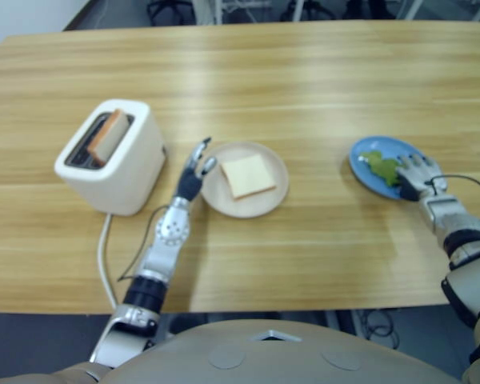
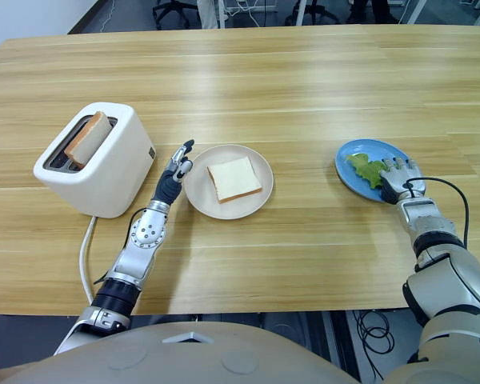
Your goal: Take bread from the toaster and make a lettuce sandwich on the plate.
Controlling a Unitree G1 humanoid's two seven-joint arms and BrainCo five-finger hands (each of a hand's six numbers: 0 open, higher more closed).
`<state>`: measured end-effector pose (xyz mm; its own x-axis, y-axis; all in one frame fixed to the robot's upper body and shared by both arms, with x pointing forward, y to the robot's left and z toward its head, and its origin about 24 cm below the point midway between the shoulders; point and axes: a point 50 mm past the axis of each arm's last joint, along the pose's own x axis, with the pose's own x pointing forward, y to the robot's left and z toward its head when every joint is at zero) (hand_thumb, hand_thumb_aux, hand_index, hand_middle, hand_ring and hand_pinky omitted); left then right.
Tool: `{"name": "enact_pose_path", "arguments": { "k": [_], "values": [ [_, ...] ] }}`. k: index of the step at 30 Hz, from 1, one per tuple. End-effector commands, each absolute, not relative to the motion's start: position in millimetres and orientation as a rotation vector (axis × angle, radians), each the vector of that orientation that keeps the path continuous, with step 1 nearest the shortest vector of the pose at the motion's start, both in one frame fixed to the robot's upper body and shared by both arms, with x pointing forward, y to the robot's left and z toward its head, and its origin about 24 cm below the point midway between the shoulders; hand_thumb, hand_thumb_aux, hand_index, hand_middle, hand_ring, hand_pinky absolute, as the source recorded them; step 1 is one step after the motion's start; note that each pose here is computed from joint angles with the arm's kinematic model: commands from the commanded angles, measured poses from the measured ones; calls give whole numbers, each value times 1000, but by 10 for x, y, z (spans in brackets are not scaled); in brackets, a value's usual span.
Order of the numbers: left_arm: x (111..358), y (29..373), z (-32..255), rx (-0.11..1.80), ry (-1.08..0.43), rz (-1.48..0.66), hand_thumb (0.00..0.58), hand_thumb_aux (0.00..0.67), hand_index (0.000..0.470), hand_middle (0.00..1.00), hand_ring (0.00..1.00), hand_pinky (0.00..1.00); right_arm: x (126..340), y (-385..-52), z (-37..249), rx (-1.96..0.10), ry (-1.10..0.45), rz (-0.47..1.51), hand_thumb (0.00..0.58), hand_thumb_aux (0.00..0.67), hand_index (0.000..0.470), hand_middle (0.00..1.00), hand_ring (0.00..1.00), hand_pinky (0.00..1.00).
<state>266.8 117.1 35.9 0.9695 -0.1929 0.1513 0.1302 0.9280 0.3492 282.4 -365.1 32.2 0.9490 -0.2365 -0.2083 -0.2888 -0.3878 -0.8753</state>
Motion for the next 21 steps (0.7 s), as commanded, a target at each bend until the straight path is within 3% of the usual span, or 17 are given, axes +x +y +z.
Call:
{"name": "enact_pose_path", "arguments": {
  "k": [1,9,11,12,21],
  "values": [
    [2656,1153,314,351,-159,-177,0,0,0,0,0,0,2793,-3645,268,-1969,397,86,580,670,460,0,0,0],
    [2655,1141,310,352,-157,-182,0,0,0,0,0,0,2805,-3652,308,-1948,370,58,580,670,460,0,0,0],
    [2654,1137,307,353,-156,-183,0,0,0,0,0,0,2821,-3658,353,-1930,345,27,580,670,460,816,816,816],
    [2654,1135,305,353,-155,-184,0,0,0,0,0,0,2829,-3662,377,-1920,332,10,580,670,460,1000,1000,1000],
    [2646,1142,284,355,-150,-184,0,0,0,0,0,0,2881,-3693,614,-1867,203,-122,580,670,460,1000,1000,1000]
  ]
}}
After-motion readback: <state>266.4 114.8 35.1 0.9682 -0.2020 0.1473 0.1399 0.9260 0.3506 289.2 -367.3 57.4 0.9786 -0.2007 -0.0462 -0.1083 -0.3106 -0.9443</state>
